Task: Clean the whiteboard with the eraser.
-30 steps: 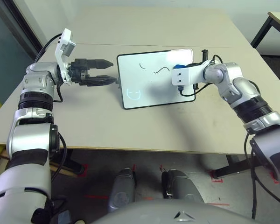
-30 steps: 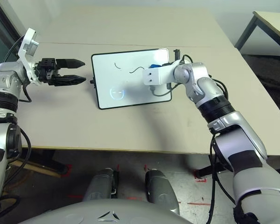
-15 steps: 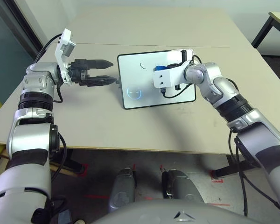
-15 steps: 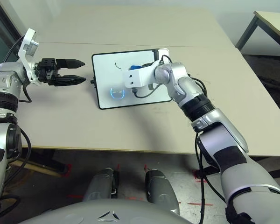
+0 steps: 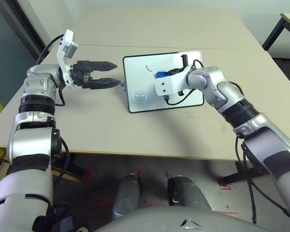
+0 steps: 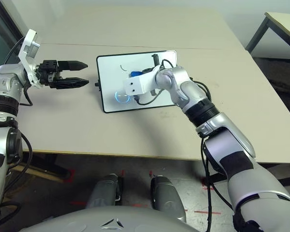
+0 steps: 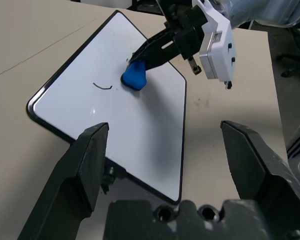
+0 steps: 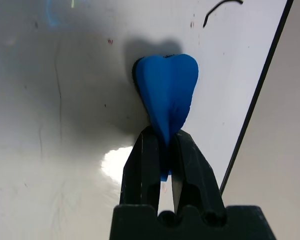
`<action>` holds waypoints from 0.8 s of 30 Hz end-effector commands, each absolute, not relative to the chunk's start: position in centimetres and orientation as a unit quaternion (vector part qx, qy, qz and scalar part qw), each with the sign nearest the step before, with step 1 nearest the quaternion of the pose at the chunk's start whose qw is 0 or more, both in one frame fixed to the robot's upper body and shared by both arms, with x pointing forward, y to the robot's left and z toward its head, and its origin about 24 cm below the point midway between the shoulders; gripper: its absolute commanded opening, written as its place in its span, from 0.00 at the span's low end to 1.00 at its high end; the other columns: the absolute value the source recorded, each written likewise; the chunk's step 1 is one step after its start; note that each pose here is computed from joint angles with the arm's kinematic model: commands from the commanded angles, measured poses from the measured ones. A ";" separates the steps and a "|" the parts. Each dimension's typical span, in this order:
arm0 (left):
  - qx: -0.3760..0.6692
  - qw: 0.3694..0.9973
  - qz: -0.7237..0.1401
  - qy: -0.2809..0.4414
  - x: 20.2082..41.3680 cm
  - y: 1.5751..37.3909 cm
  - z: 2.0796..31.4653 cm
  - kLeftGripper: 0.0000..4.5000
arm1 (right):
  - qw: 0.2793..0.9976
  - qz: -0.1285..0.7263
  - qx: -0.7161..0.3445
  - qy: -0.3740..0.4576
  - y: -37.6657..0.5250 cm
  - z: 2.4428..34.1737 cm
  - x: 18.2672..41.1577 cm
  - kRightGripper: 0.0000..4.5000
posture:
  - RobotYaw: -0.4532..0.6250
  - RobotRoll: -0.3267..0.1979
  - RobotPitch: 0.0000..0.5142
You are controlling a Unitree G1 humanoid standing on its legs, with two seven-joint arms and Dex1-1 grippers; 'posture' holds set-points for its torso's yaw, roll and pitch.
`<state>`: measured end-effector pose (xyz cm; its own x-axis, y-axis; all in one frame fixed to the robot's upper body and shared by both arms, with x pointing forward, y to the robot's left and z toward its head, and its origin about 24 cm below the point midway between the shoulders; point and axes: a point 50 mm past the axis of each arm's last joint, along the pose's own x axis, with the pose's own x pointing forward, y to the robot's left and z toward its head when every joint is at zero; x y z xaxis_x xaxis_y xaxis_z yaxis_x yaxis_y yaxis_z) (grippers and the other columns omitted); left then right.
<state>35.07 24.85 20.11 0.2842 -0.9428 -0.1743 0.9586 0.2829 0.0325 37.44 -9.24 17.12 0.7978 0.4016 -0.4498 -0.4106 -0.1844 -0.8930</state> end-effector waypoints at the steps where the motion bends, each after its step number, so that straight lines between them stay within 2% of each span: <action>1: 0.073 0.800 -0.593 0.058 35.2 24.9 20.5 1.00 | 0.649 0.290 -0.702 0.039 -11.9 17.0 38.2 0.02 | 0.55 0.62 0.11; 13: 0.074 0.798 -0.595 0.059 35.3 24.8 20.7 1.00 | 0.669 0.241 -0.700 0.069 -15.8 18.3 39.0 0.02 | 0.54 0.62 0.12; 17: 0.074 0.798 -0.595 0.060 35.3 24.8 20.7 1.00 | 0.670 0.248 -0.697 0.066 -15.5 18.1 38.7 0.02 | 0.54 0.62 0.12; 24: 0.075 0.799 -0.594 0.059 35.4 24.8 20.7 1.00 | 0.662 0.285 -0.692 0.046 -12.9 17.2 38.0 0.02 | 0.54 0.62 0.12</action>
<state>35.24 24.96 20.13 0.2927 -0.9394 -0.1785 0.9559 0.2922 0.0294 38.34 -13.66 17.64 0.8520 0.2895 -0.4362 -0.4239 -0.1076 -0.8993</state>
